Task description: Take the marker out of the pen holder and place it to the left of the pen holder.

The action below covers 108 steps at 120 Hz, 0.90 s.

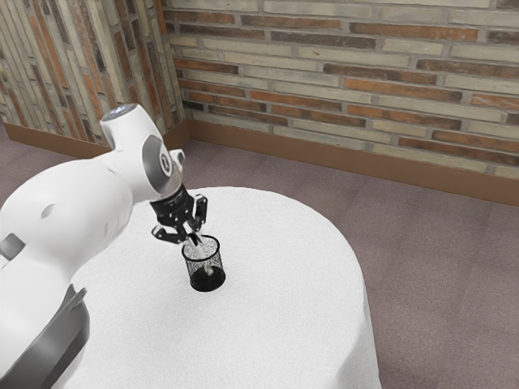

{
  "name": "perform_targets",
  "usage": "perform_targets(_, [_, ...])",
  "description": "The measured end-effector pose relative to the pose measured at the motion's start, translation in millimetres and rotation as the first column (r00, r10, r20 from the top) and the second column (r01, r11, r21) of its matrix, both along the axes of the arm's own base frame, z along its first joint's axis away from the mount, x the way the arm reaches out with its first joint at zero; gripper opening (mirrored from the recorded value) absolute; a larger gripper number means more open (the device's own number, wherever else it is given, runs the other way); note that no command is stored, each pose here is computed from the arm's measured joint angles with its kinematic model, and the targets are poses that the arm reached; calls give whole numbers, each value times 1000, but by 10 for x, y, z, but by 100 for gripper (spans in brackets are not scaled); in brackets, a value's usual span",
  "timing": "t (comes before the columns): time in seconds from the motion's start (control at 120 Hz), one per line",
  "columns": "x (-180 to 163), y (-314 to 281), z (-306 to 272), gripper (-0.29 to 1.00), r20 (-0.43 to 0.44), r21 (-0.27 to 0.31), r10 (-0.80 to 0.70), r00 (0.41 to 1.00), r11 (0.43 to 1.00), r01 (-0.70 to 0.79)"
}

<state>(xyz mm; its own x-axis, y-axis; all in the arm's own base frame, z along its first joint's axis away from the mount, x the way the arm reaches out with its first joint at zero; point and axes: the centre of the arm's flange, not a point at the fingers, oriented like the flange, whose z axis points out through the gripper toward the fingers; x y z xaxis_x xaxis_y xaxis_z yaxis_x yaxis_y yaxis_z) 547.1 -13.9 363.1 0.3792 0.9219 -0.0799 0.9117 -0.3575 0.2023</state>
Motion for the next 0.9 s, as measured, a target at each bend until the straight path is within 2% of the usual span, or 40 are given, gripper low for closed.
perform_targets(0.15, [3, 111, 170, -5, 18, 25, 14, 1000, 1000, -14])
perform_targets(0.333, [-10, 388, 687, -7, 73, 85, 35, 997, 996, -41])
perform_targets(0.475, [86, 492, 1185, -8, 107, 171, 9, 994, 985, -27])
perform_targets(0.608, [181, 789, 1371, -8, 92, 252, 26, 995, 966, -49])
perform_targets(0.675, [251, 1015, 1312, -8, 67, 274, 50, 996, 959, -67])
perform_targets(0.75, [334, 1239, 1123, -8, 32, 259, 76, 997, 962, -82])
perform_targets(0.833, [480, 1598, 1061, -8, 6, 193, 113, 994, 975, -112])
perform_targets(0.9, [521, 2000, 925, -8, -40, 107, 164, 986, 981, -159])
